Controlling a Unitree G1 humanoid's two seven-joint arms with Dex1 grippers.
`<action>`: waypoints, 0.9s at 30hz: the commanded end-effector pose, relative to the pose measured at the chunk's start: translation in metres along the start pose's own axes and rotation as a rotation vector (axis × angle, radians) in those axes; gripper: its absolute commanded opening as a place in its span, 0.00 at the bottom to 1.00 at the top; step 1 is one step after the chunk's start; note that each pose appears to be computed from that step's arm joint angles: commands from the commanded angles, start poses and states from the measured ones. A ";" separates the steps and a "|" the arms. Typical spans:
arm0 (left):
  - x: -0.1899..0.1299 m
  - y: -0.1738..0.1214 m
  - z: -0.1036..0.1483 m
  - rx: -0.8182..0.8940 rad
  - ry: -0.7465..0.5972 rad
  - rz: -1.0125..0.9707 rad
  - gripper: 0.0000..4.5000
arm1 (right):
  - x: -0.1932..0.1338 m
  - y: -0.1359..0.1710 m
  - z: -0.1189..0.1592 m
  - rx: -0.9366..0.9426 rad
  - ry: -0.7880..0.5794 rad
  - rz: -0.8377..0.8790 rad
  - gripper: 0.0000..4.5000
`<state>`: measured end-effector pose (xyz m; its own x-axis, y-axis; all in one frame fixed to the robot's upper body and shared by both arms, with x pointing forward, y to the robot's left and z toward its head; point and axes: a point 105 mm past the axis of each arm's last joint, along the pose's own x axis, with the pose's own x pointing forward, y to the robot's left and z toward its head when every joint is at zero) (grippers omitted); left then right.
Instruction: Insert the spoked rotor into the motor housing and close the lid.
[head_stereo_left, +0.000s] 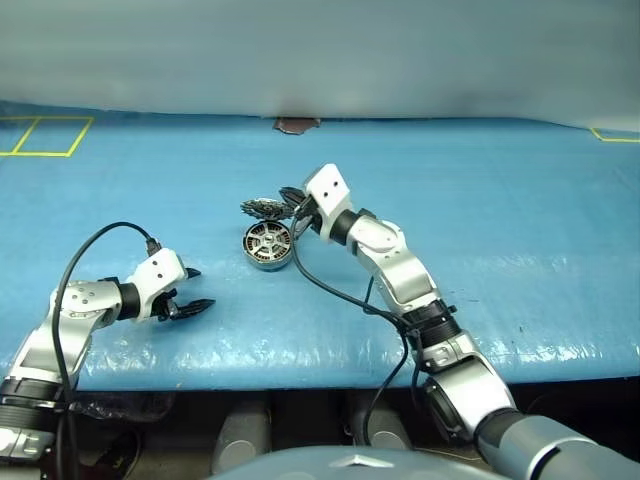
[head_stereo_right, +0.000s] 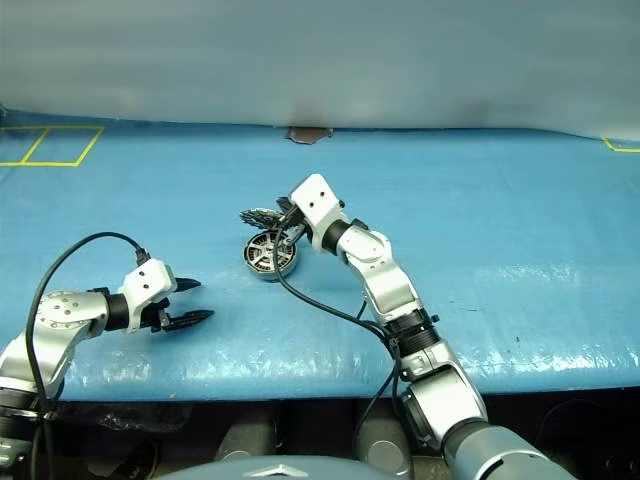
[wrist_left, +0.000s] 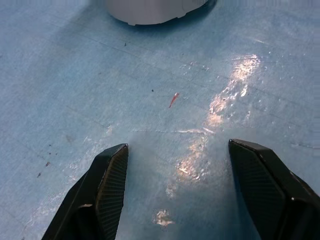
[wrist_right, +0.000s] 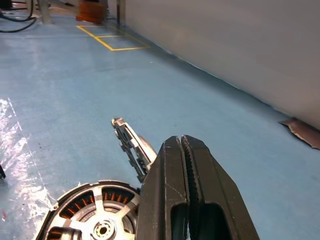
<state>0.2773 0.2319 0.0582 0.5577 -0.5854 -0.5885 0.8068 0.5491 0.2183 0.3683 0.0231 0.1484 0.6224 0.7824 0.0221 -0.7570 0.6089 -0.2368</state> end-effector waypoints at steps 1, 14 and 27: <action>-0.001 -0.001 0.011 0.014 -0.041 0.010 0.78 | 0.013 0.002 0.014 -0.030 -0.050 0.027 0.02; 0.001 -0.005 0.012 0.013 -0.061 0.035 0.78 | 0.016 0.032 -0.006 0.014 -0.011 0.119 0.02; -0.001 0.001 0.017 0.030 -0.072 0.059 0.78 | -0.003 0.053 -0.035 0.106 0.062 0.094 0.02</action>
<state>0.2746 0.2216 0.0557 0.5803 -0.5934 -0.5578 0.7928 0.5684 0.2201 0.3332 0.0462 0.0964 0.5540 0.8291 -0.0750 -0.8303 0.5437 -0.1229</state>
